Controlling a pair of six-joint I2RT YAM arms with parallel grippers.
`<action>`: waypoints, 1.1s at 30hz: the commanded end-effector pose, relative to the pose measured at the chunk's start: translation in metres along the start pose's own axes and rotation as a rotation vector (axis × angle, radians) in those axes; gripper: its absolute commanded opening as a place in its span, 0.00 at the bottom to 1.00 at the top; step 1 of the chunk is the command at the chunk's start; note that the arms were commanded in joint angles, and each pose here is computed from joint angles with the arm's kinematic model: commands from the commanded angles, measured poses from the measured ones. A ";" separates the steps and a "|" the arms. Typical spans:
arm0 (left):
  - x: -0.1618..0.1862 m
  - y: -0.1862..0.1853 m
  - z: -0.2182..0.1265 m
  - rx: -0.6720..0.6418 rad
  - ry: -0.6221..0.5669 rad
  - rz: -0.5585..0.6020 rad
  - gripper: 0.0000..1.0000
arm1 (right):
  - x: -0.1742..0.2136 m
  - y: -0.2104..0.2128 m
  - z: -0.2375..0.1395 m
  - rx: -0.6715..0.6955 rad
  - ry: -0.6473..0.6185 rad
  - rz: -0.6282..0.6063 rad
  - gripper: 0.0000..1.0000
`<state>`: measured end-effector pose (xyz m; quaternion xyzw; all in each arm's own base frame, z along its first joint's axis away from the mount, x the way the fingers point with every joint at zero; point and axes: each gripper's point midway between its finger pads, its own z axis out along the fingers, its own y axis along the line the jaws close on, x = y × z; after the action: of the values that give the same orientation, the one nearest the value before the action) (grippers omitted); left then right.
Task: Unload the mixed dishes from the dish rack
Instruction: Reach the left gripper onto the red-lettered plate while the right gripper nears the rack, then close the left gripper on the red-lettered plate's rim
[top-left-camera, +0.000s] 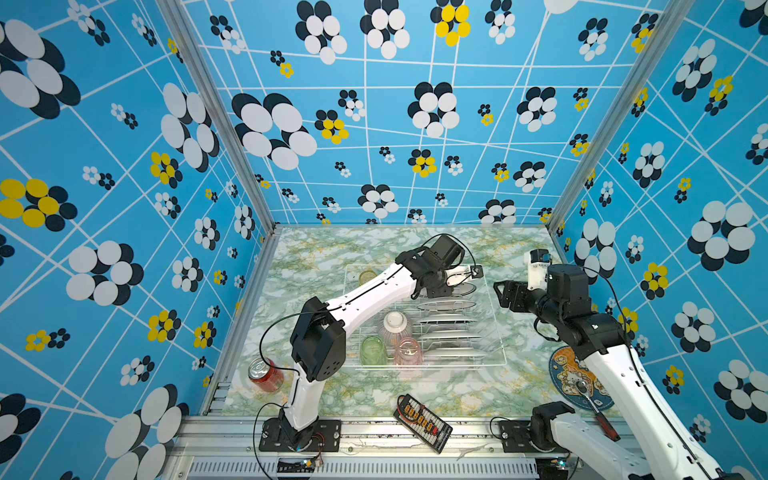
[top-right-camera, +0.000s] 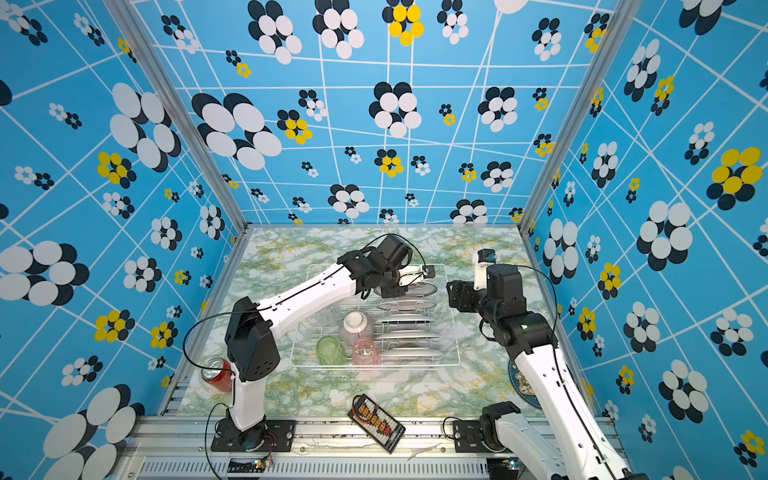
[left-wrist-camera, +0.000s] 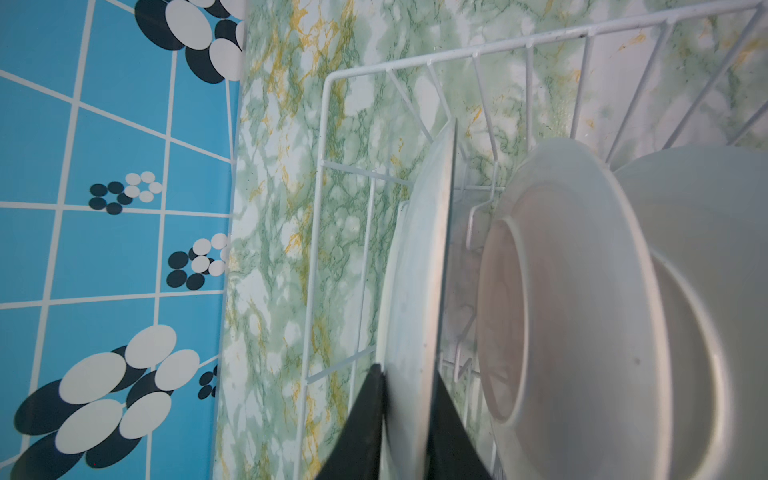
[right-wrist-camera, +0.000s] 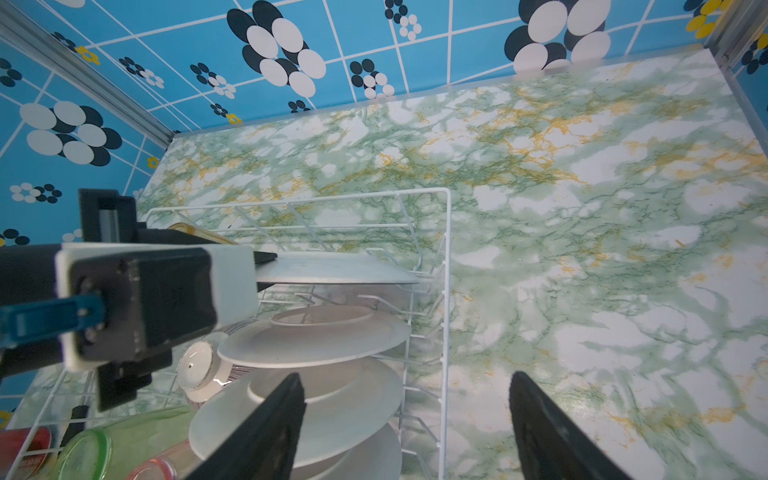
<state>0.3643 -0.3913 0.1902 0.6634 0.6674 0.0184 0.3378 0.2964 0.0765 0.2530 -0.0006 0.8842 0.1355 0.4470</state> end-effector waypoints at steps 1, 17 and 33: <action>0.002 0.005 0.013 -0.045 0.030 0.040 0.17 | 0.006 0.000 -0.002 0.000 0.003 0.008 0.79; 0.006 0.014 0.031 -0.227 0.118 0.203 0.00 | 0.006 -0.005 -0.010 0.024 -0.017 0.011 0.79; -0.037 0.077 -0.077 -0.619 -0.153 0.031 0.00 | 0.005 -0.009 0.001 0.040 -0.052 0.045 0.78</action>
<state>0.3739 -0.3954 0.2047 0.6430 0.5974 0.1565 0.4529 0.2905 0.0685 0.2465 0.0209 0.8801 0.1275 0.4570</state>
